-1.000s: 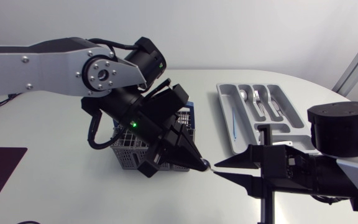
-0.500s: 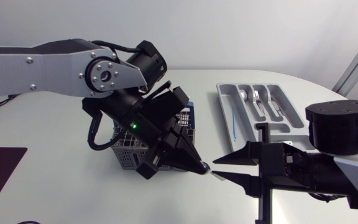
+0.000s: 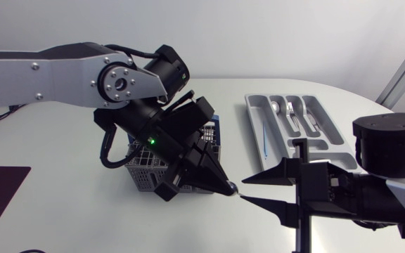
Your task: Unload the cutlery basket into the drawer organizer.
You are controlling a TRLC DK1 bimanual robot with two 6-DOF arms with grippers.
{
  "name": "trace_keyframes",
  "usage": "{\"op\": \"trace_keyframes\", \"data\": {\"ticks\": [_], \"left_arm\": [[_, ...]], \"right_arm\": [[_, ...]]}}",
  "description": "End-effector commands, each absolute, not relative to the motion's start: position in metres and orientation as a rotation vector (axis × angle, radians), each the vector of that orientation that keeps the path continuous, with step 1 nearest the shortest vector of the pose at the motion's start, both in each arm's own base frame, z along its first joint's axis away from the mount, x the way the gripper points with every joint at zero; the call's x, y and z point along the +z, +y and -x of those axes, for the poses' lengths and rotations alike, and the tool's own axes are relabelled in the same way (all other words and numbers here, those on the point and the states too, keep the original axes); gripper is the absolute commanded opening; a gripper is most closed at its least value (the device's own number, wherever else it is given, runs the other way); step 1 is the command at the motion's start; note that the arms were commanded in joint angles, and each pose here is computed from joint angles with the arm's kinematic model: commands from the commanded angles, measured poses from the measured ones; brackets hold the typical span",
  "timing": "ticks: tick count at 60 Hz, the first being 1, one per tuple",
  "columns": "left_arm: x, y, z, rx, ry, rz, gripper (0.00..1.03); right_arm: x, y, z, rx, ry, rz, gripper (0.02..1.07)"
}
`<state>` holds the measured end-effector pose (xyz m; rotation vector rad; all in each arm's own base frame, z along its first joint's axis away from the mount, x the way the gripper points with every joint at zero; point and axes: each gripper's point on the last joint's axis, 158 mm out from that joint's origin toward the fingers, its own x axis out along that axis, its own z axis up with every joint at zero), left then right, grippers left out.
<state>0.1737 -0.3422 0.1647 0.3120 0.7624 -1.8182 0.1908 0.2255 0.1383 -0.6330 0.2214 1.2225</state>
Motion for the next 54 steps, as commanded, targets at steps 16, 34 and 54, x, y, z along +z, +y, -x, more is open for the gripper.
{"op": "trace_keyframes", "data": {"ticks": [16,34,54], "left_arm": [[0.167,-0.347,-0.177,-1.839,0.749,-0.31,0.03],[0.169,-0.349,-0.175,-1.847,0.752,-0.312,0.03],[0.17,-0.351,-0.173,-1.852,0.762,-0.312,0.03]], "right_arm": [[0.137,0.23,-0.185,1.247,0.235,0.612,0.25],[0.133,0.231,-0.183,1.252,0.24,0.611,0.25],[0.128,0.232,-0.182,1.258,0.253,0.61,0.28]]}}
